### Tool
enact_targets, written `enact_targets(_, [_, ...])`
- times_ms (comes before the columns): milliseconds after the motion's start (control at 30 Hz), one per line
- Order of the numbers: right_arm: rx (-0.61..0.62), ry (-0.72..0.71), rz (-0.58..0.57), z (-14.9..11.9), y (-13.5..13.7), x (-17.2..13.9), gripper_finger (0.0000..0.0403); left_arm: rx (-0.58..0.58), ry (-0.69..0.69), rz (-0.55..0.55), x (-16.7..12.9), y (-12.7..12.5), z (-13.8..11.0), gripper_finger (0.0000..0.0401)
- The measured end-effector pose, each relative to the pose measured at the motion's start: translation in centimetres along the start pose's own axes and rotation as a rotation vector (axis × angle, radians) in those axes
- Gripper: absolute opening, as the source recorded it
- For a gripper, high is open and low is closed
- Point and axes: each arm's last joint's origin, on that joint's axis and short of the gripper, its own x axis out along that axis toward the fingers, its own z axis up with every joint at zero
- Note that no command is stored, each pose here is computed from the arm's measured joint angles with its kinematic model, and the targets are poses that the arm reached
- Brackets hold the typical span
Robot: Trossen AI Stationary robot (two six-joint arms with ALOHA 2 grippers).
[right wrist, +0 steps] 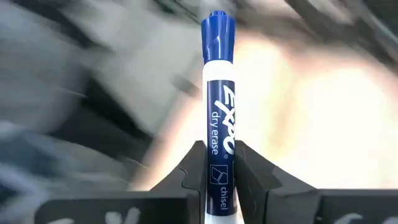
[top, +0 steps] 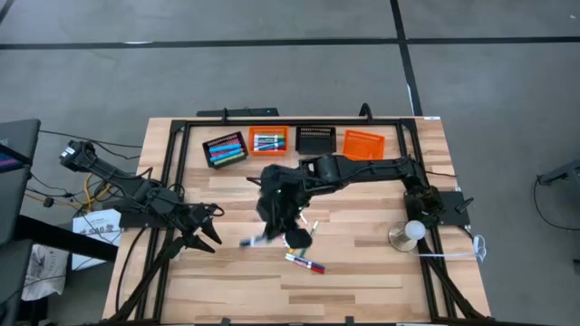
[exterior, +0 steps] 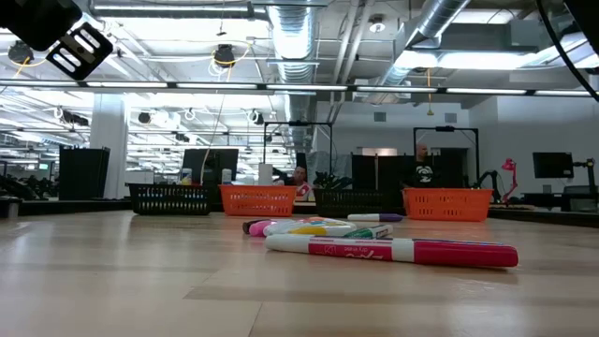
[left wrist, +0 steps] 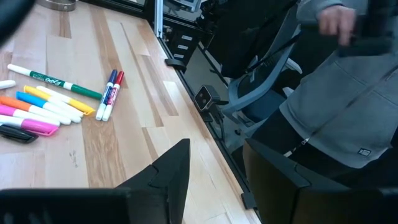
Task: Pick & Place Markers
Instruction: Put the blue marker pen into the left orange bin
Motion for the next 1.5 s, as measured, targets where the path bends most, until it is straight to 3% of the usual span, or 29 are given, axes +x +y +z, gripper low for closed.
enact_targets(133, [0.092,0.226,-0.356,-2.1,-1.6,0.7,0.0046,0.000,-0.001,0.004,0.0,0.0,0.0,0.0149])
enact_targets(233, [0.105,0.267,-0.549,-2.5,-3.0,0.5,0.0046,-0.005,-0.020,0.051,0.0,0.2,0.1,0.0149])
enact_targets(467, [0.140,0.307,-0.834,-3.7,-8.9,0.1,0.0046,0.005,-0.070,0.166,0.0,0.5,0.2,0.0149])
enact_targets(700, [0.165,0.312,-0.888,-5.8,-16.3,-1.4,0.0046,0.000,-0.097,0.225,-0.2,1.2,0.6,0.0149])
enact_targets(967, [0.190,0.280,-0.842,-8.5,-21.9,-5.4,0.0047,-0.031,-0.148,0.351,-0.7,3.0,1.2,0.0149])
enact_targets(1200, [0.178,0.232,-0.793,-10.2,-24.7,-8.1,0.0047,-0.059,-0.192,0.443,-1.3,4.4,1.7,0.0149])
enact_targets(1500, [0.167,0.171,-0.763,-11.0,-26.5,-8.6,0.0047,-0.037,-0.237,0.527,-2.0,5.5,2.2,0.0149])
